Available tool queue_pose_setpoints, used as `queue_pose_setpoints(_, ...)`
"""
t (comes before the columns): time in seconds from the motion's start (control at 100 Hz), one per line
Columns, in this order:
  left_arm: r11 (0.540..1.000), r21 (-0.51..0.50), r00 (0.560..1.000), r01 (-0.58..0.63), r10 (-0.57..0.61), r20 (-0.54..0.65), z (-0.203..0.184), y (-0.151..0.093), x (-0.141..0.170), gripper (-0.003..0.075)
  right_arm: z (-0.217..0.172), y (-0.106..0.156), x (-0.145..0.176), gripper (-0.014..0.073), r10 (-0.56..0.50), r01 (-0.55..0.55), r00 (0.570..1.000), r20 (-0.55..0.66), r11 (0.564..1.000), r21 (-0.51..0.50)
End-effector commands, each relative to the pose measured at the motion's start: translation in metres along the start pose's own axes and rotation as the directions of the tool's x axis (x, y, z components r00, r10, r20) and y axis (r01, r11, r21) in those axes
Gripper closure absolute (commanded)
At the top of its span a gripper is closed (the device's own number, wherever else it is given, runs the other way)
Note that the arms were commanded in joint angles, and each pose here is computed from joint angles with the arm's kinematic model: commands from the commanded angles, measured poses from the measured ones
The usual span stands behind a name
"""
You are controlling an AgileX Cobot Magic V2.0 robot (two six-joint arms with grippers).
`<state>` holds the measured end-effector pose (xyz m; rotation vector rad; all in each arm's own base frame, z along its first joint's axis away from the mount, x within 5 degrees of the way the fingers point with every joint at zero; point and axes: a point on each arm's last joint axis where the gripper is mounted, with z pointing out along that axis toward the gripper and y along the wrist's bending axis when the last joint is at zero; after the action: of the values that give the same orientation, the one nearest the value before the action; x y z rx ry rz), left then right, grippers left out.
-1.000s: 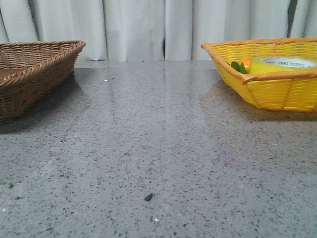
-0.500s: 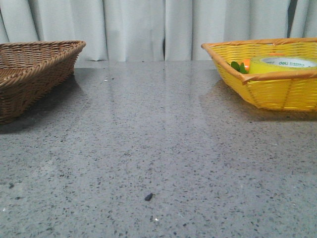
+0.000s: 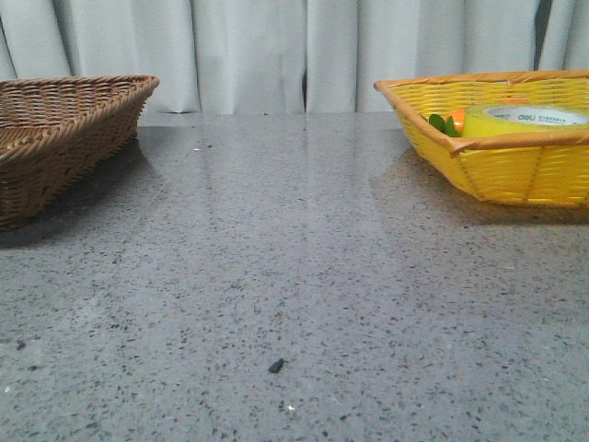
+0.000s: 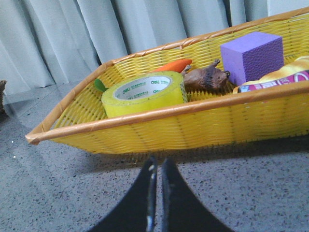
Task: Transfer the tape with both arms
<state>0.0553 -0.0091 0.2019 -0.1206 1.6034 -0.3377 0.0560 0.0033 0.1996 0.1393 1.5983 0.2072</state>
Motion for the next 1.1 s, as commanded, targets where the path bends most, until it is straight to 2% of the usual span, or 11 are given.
queue_pose_setpoints(0.0,0.999,0.013,0.993,0.036,-0.037,0.109,-0.002,0.000,-0.007,0.0741,-0.001,-0.001,-0.001,0.0664,0.027,-0.027,0.997,0.079,1.000,-0.003)
queue_pose_setpoints(0.11,0.993,0.025,0.983,0.113,-0.115,0.144,-0.003,0.000,-0.010,0.0741,-0.001,-0.001,-0.002,0.0664,0.113,-0.113,0.990,0.082,0.994,-0.013)
queue_pose_setpoints(0.27,0.991,0.028,0.980,0.131,-0.134,0.146,-0.003,0.000,-0.010,0.0741,-0.001,-0.001,-0.005,0.0664,0.162,-0.161,0.980,0.117,0.987,-0.021)
queue_pose_setpoints(0.36,0.964,0.047,0.953,0.262,-0.266,0.145,-0.003,0.000,-0.011,0.0741,-0.001,-0.001,-0.007,0.0664,0.299,-0.297,0.944,0.138,0.954,-0.039)
queue_pose_setpoints(0.44,0.900,0.073,0.889,0.429,-0.435,0.141,-0.003,0.000,-0.013,0.0741,-0.002,-0.001,-0.012,0.0664,0.418,-0.414,0.897,0.147,0.908,-0.061)
queue_pose_setpoints(0.54,0.908,0.100,0.895,0.407,-0.418,0.154,-0.006,-0.005,-0.025,0.0741,-0.006,0.005,-0.027,0.0660,0.433,-0.422,0.888,0.154,0.901,-0.095)
queue_pose_setpoints(0.62,0.951,0.107,0.940,0.290,-0.304,0.154,-0.010,-0.013,-0.043,0.0741,-0.010,0.011,-0.045,0.0659,0.401,-0.385,0.903,0.157,0.915,-0.120)
queue_pose_setpoints(0.74,0.990,0.084,0.989,0.110,-0.118,0.094,-0.010,-0.026,-0.072,0.0726,-0.012,0.022,-0.075,0.0659,0.273,-0.262,0.957,0.096,0.958,-0.114)
queue_pose_setpoints(0.87,0.998,0.064,1.000,0.022,-0.022,0.003,0.002,-0.036,-0.102,0.0568,-0.001,0.034,-0.115,0.0648,0.153,-0.154,0.988,-0.018,0.984,-0.087)
queue_pose_setpoints(0.99,0.995,0.072,0.993,-0.064,0.071,-0.093,0.019,-0.046,-0.126,0.0395,0.019,0.047,-0.159,0.0516,0.016,-0.028,0.993,-0.113,0.994,-0.102)
queue_pose_setpoints(1.09,0.995,0.075,0.983,-0.068,0.080,-0.164,0.033,-0.051,-0.139,0.0363,0.043,0.058,-0.193,0.0344,-0.054,0.024,0.972,-0.227,0.991,-0.133)
